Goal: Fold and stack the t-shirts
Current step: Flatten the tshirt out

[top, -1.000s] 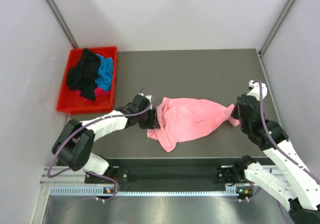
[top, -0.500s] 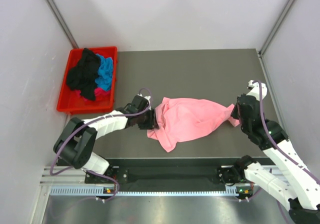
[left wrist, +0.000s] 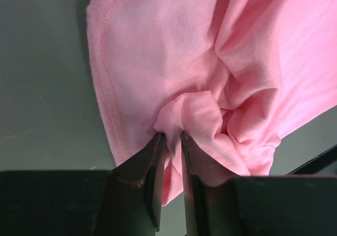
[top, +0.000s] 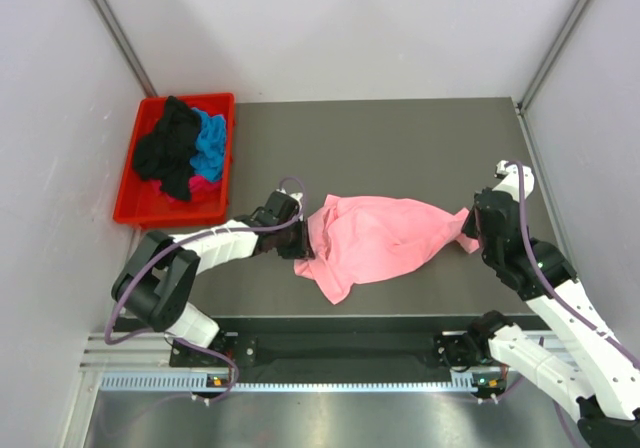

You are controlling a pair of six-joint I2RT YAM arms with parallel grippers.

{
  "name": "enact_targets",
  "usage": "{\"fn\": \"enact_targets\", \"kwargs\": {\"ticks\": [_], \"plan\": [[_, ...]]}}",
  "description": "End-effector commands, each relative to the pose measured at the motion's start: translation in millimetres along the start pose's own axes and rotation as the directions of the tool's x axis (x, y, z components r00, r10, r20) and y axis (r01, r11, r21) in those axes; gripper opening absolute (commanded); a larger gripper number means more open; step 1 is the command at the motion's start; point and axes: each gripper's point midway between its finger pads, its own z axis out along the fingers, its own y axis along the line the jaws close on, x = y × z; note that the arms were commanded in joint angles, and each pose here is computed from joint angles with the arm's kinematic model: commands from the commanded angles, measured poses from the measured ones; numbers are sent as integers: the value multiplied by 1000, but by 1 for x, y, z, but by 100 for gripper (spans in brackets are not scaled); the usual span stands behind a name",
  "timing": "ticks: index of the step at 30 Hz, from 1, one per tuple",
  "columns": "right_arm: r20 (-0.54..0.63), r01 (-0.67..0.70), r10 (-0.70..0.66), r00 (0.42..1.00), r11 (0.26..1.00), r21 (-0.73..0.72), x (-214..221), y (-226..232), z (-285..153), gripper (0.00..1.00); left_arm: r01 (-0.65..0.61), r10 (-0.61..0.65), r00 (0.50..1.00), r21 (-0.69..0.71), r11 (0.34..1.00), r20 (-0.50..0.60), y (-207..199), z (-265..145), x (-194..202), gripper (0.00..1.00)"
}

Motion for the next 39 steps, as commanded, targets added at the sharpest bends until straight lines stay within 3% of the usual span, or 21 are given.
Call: {"fn": "enact_targets", "kwargs": {"ticks": [1,6,8,9,10,12,16,28,29,32,39], "plan": [[31,-12,12,999,1000,-7,-9,0,-2,0,-19,19,999,5,1000,44,-7,-4,-16,23],[19,-9,10,1000,1000,-9,-4,1,1,0,-2,2,998,3,1000,61,-10,-11,-21,5],[15,-9,9,1000,1000,-10,-3,2,2,0,-1,0,998,7,1000,68,-13,-14,-23,17],[16,-12,12,1000,1000,-11,-3,2,2,0,3,-3,997,10,1000,72,-14,-16,-24,30],[14,-8,8,1000,1000,-10,-2,1,2,0,2,-3,997,11,1000,77,-14,-17,-24,31],[14,-10,10,1000,1000,-10,-2,1,2,0,-2,1,996,15,1000,85,-16,-19,-26,26],[12,-13,13,1000,1000,-14,-1,1,1,0,-1,-1,997,23,1000,81,-18,-18,-27,0],[-1,-13,13,1000,1000,-9,6,1,5,0,16,-16,994,4,1000,108,-16,-18,-33,0],[-4,-13,13,1000,1000,-13,7,2,5,0,16,-16,995,1,1000,101,-14,-17,-31,9],[-2,-17,17,1000,1000,-17,6,3,5,0,14,-16,997,16,1000,79,-14,-10,-26,20],[-2,-14,14,1000,1000,-17,6,3,5,0,8,-11,996,29,1000,84,-16,-7,-27,26]]}}
